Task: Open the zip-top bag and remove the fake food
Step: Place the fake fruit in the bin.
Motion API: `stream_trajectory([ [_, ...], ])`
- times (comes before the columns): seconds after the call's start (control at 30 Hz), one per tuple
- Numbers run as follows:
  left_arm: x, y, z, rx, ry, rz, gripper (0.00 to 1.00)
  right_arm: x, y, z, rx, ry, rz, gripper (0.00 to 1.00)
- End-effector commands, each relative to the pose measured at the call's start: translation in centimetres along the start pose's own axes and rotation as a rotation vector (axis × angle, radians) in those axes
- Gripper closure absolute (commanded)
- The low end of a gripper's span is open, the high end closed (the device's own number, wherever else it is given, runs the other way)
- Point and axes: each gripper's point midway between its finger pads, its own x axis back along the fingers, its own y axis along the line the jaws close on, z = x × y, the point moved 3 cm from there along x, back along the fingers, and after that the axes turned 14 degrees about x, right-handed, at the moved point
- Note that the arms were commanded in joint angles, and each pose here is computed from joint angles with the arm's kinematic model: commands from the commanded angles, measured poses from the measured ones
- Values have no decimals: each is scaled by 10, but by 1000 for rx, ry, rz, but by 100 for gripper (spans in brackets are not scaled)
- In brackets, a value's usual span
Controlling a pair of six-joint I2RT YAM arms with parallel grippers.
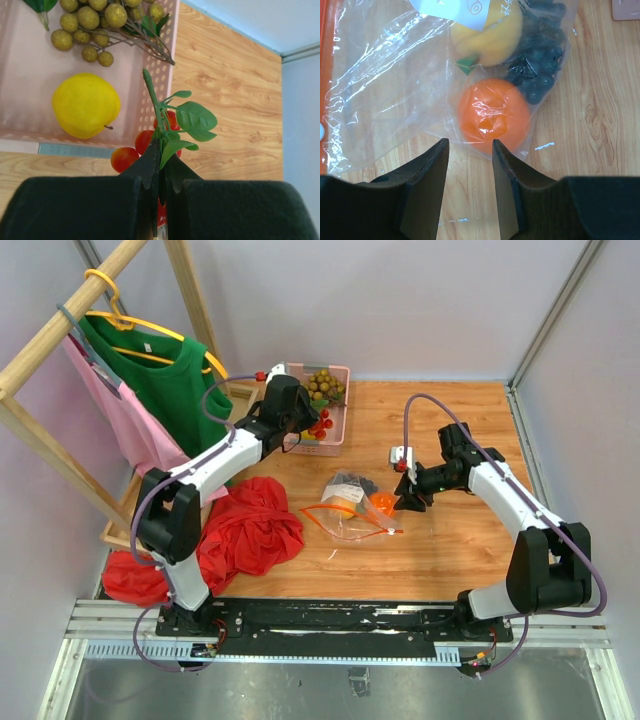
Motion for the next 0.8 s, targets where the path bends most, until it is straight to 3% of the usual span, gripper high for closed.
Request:
stream_trajectory([
  [0.0, -14, 9, -6, -27, 18, -63, 99, 10, -6, -4, -16, -13, 28, 58],
  [0.1, -28, 14, -9, -34, 24, -94, 97, 10, -6, -3, -18, -13, 28, 59],
  [0.17, -37, 14, -10, -34, 31, -106, 91, 11, -6, -3, -17, -14, 31, 59],
  [0.23, -46, 14, -10, -42, 42, -119, 77, 11, -6, -2, -20, -14, 31, 59],
  [0.33, -60, 12, -9, -54, 55, -133, 42, 11, -7, -2, -20, -16, 32, 58],
  [0.43, -71, 7, -12, -60, 51, -136, 25, 11, -7, -3, -19, -16, 33, 58],
  [0.6, -74, -13, -27, -92, 22, -90, 17, 13, -8, -3, -19, -16, 40, 58],
  [0.77, -52, -35, -34, -153, 28, 26, 13, 15, -7, -6, -22, -34, 45, 58],
])
